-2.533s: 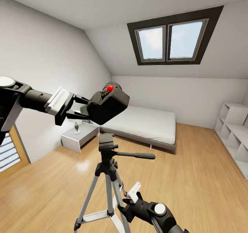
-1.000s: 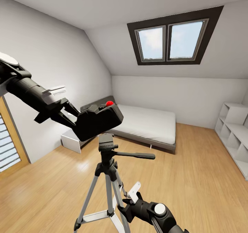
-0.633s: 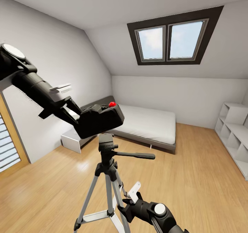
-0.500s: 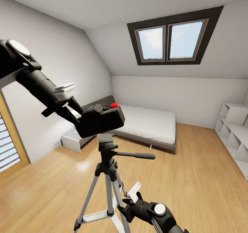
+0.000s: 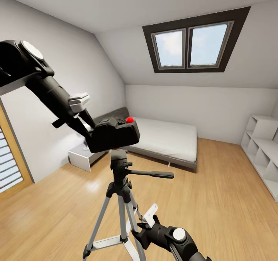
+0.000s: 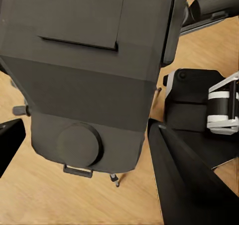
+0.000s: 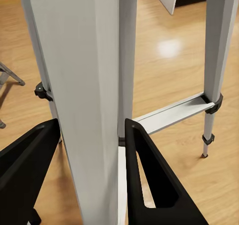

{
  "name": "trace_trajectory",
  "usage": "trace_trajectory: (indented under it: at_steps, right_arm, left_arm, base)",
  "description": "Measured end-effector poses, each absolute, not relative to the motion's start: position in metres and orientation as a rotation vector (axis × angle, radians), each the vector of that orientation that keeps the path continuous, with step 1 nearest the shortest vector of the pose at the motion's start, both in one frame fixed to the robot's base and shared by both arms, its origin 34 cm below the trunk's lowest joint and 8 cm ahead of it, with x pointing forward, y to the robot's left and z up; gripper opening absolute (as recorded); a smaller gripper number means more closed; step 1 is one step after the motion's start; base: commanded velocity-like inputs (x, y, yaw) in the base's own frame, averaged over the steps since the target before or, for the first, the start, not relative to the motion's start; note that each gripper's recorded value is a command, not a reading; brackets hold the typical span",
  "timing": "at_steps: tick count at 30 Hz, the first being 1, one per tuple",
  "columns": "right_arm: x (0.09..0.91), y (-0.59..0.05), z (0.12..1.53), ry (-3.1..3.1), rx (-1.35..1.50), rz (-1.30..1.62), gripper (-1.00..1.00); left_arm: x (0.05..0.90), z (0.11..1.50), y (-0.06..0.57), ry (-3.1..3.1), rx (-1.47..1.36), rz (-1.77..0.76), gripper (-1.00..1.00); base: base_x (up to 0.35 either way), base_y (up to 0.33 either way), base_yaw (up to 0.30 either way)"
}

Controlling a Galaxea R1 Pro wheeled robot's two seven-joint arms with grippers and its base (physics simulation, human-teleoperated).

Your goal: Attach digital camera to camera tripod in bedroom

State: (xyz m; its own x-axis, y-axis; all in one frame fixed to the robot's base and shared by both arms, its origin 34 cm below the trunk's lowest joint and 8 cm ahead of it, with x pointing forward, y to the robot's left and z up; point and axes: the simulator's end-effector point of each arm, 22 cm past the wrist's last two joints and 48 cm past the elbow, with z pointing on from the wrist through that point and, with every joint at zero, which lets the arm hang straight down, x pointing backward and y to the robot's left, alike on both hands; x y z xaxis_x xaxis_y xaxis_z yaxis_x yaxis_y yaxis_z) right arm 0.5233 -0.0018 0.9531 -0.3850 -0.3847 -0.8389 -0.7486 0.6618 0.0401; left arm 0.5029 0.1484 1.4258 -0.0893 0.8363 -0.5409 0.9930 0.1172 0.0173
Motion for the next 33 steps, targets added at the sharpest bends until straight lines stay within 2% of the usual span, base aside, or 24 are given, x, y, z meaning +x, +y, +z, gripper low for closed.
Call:
trace_trajectory:
  at_steps: [10, 19, 33]
  right_arm:
    - [0.523, -0.002, 0.953, 2.009, -0.88, 0.529, -1.0]
    - [0.523, -0.002, 0.953, 2.008, -0.881, 0.529, -1.0]
    - [0.523, -0.002, 0.953, 2.008, -0.881, 0.529, -1.0]
  left_arm:
    - [0.514, 1.411, 0.14, 2.091, 1.752, -0.574, -1.0]
    - [0.529, 1.404, 0.131, 2.2, 1.767, -0.464, -1.0]
    - [0.536, 1.404, 0.128, 2.231, 1.767, -0.422, -1.0]
  base:
    - [0.0, 0.0, 0.0]
    - [0.0, 0.0, 0.0]
    - [0.0, 0.0, 0.0]
